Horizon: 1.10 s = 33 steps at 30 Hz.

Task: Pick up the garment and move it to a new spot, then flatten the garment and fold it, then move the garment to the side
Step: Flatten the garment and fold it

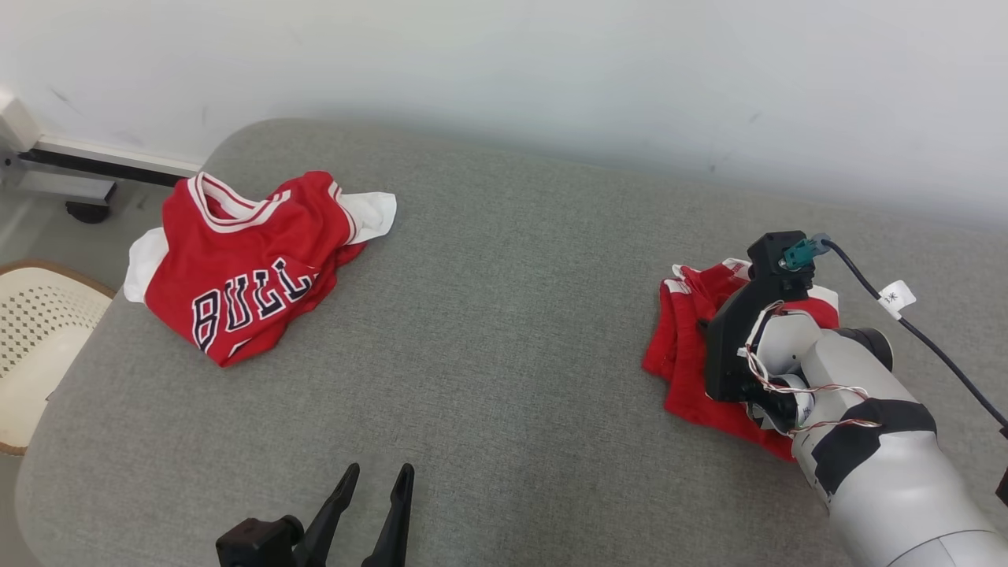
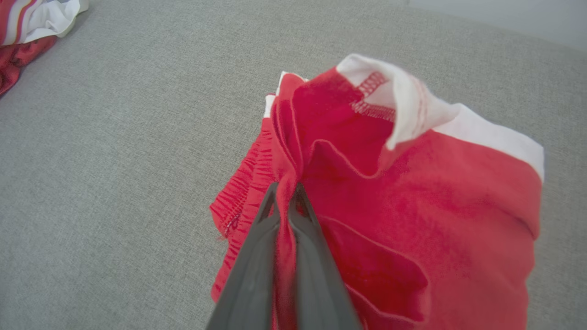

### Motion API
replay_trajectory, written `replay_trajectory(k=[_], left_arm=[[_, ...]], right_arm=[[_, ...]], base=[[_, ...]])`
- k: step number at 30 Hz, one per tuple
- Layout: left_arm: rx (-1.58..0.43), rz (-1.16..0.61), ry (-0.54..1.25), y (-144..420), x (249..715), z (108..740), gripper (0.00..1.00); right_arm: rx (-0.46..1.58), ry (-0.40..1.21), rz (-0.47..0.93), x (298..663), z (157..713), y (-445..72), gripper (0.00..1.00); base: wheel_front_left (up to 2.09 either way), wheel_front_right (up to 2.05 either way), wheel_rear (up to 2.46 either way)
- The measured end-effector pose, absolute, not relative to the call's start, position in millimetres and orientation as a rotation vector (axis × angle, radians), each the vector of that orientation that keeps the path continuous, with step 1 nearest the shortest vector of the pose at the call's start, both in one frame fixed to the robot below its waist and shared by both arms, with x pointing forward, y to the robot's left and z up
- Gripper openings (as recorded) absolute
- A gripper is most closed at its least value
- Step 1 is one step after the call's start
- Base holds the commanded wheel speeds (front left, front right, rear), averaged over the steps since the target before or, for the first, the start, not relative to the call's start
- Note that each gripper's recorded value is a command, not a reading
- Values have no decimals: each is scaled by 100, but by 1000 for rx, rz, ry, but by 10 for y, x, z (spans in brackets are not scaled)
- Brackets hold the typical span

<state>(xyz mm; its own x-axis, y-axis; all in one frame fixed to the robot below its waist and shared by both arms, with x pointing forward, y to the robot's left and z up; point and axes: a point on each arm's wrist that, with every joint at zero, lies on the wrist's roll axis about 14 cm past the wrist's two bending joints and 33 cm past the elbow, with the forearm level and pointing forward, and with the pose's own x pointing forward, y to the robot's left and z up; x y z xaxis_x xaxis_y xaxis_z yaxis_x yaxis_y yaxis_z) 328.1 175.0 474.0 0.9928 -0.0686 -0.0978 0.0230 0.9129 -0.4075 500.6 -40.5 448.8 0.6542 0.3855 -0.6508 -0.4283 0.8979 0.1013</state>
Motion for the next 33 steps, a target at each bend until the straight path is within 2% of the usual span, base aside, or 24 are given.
replay_trajectory(k=[3,5,12,18,22,23,24,25,26,27,33], left_arm=[[-416,-37,112,1783,3258,4728,100],[-417,-35,106,1790,3250,4735,100],[-420,-44,93,1783,3243,4768,100],[-413,-62,83,1758,3246,4805,100],[-411,-72,79,1742,3256,4824,100],[-412,-72,79,1738,3260,4825,100],[-412,-73,80,1734,3265,4824,100],[-413,-73,82,1731,3270,4819,100],[-413,-73,84,1729,3276,4813,100],[-414,-73,88,1723,3282,4804,100],[-417,-67,100,1722,3304,4754,100]], right_arm=[[-64,719,472,4996,4506,-350,0],[-61,710,484,4979,4536,-295,100],[85,624,527,4995,4889,-134,100],[106,488,422,5185,5191,-668,100],[25,515,347,5132,5000,-1041,100],[15,536,339,5092,4906,-1085,89],[14,553,334,5058,4823,-1106,48],[3,566,333,5031,4752,-1111,24],[-21,578,336,5006,4687,-1107,8],[-41,592,344,4972,4611,-1084,0],[-28,704,482,4627,4237,-494,0]], base=[[0,0,0],[0,0,0],[0,0,0],[0,0,0],[0,0,0],[0,0,0],[0,0,0],[0,0,0],[0,0,0],[0,0,0],[0,0,0]])
